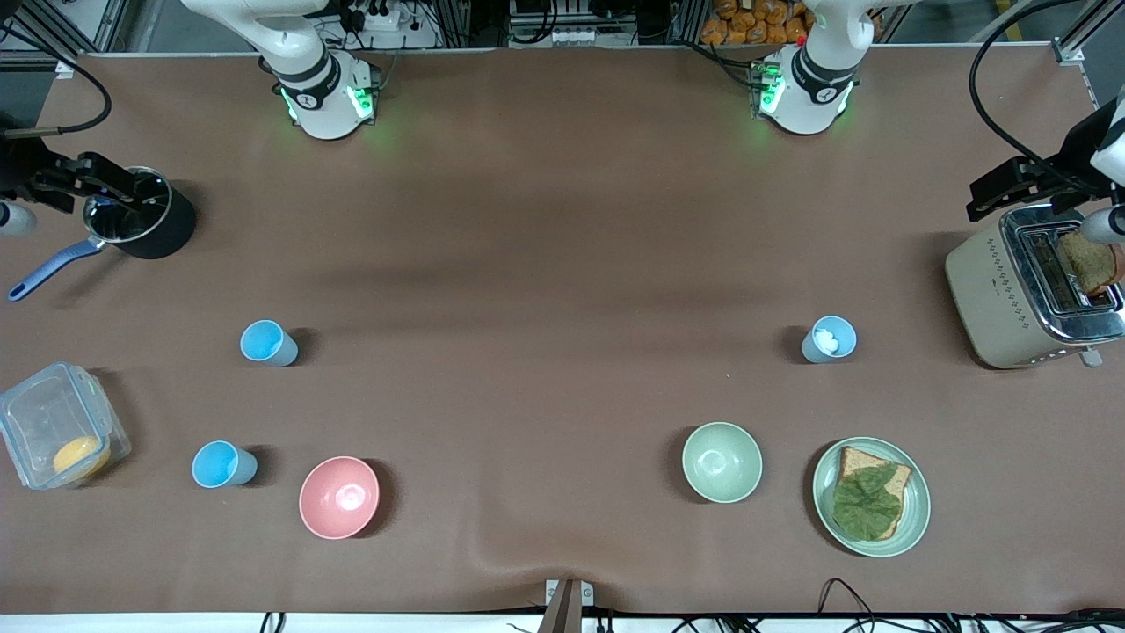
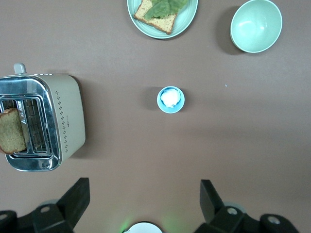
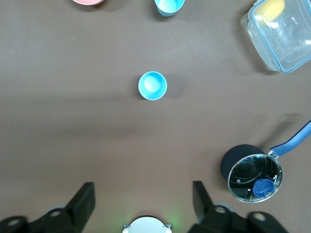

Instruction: Stack blue cups with both arms

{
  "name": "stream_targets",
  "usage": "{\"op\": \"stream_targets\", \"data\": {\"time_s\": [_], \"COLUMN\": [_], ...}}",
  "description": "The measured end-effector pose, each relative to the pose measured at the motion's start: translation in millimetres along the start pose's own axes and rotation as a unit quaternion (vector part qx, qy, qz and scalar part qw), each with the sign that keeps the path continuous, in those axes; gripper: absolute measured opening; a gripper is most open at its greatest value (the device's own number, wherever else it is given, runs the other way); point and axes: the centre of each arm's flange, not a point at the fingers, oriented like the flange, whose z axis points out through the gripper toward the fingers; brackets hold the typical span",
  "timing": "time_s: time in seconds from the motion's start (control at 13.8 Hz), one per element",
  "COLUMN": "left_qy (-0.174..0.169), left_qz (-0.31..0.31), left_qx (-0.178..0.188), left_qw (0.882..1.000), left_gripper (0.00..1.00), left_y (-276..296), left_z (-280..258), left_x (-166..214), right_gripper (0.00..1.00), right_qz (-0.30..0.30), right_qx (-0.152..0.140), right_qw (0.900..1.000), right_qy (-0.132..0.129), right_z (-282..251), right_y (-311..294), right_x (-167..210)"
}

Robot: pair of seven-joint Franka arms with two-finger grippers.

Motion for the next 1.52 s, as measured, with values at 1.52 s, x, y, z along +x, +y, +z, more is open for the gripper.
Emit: {"op": "stream_targets", "data": {"time_s": [1.52], "left_qy": [0.0], "left_qz": [-0.008], "left_qx": [-0.017], "left_qw": [1.0], "left_gripper": [1.0], "left_y": [-22.9], "left_z": [297.4], "left_x": [53.1], "right_gripper": [1.0], "right_qz": [0.015], "right_qx": [0.004], "right_qw": [0.997], "right_qy": [-0.072], "right_z": [139.7], "right_y": [17.6], "right_x": [50.2]}}
